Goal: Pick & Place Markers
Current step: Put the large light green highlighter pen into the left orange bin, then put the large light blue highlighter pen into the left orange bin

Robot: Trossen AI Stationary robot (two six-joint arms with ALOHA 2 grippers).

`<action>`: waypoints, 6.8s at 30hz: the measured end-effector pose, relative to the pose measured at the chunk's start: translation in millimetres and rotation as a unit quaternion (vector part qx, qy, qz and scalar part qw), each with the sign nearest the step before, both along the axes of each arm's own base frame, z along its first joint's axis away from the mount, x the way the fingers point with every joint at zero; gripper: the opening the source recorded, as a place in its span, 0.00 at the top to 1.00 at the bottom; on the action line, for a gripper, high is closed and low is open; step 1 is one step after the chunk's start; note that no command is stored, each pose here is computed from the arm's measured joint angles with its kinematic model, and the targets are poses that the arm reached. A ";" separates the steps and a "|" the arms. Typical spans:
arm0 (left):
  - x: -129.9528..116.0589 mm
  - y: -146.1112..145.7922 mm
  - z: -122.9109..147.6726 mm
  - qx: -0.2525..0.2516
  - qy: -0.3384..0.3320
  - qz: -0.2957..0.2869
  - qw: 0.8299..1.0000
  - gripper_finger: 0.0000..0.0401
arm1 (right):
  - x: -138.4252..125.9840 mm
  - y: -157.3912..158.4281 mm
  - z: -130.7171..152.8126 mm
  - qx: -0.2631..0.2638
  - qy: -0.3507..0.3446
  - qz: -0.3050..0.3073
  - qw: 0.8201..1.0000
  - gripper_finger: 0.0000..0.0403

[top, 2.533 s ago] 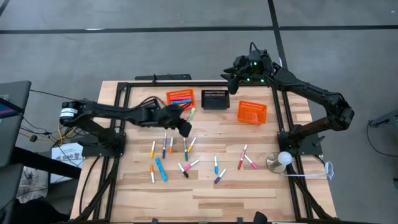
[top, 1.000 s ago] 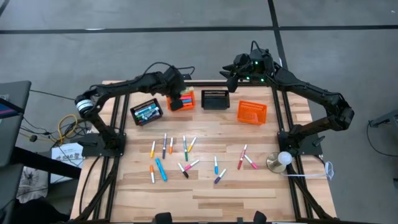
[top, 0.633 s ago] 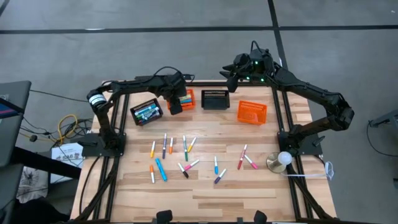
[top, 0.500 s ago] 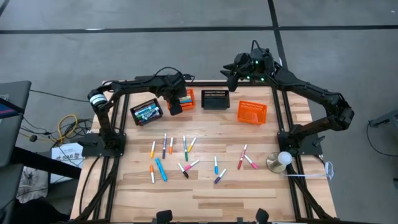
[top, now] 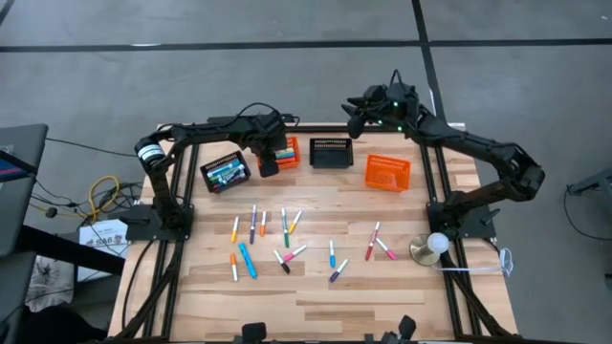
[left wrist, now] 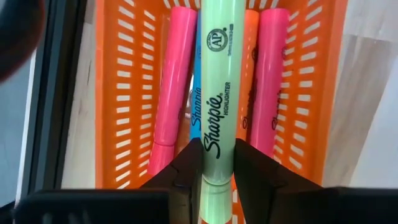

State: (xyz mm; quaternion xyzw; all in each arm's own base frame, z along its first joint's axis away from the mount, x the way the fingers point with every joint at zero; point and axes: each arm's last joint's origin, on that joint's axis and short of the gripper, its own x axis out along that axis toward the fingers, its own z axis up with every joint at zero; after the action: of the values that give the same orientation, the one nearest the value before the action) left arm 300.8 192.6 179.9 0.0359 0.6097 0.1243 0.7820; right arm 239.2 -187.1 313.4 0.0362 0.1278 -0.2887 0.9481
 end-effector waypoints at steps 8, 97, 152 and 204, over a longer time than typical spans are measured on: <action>-0.1 0.1 0.0 0.006 0.006 -0.018 1.000 0.81 | -24.0 17.4 7.1 -0.044 -0.023 -0.062 0.997 0.69; -16.6 -282.9 64.1 -0.297 -0.180 0.507 0.788 0.57 | -102.3 122.4 -14.5 -0.003 -0.080 0.047 0.996 0.69; -70.3 -303.8 -44.6 -0.228 -0.024 0.689 0.688 0.72 | -102.2 123.1 -16.7 0.001 -0.067 0.060 0.996 0.69; -98.8 -278.5 83.7 -0.311 -0.377 0.337 0.805 0.82 | -101.9 122.9 -13.3 -0.018 -0.077 0.062 0.995 0.69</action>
State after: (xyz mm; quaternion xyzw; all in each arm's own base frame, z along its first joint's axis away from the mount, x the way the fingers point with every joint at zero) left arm 202.0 -86.0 263.6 -0.4666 0.2467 0.1873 0.8284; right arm 137.4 -64.2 300.1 0.0335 0.0513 -0.2281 0.9717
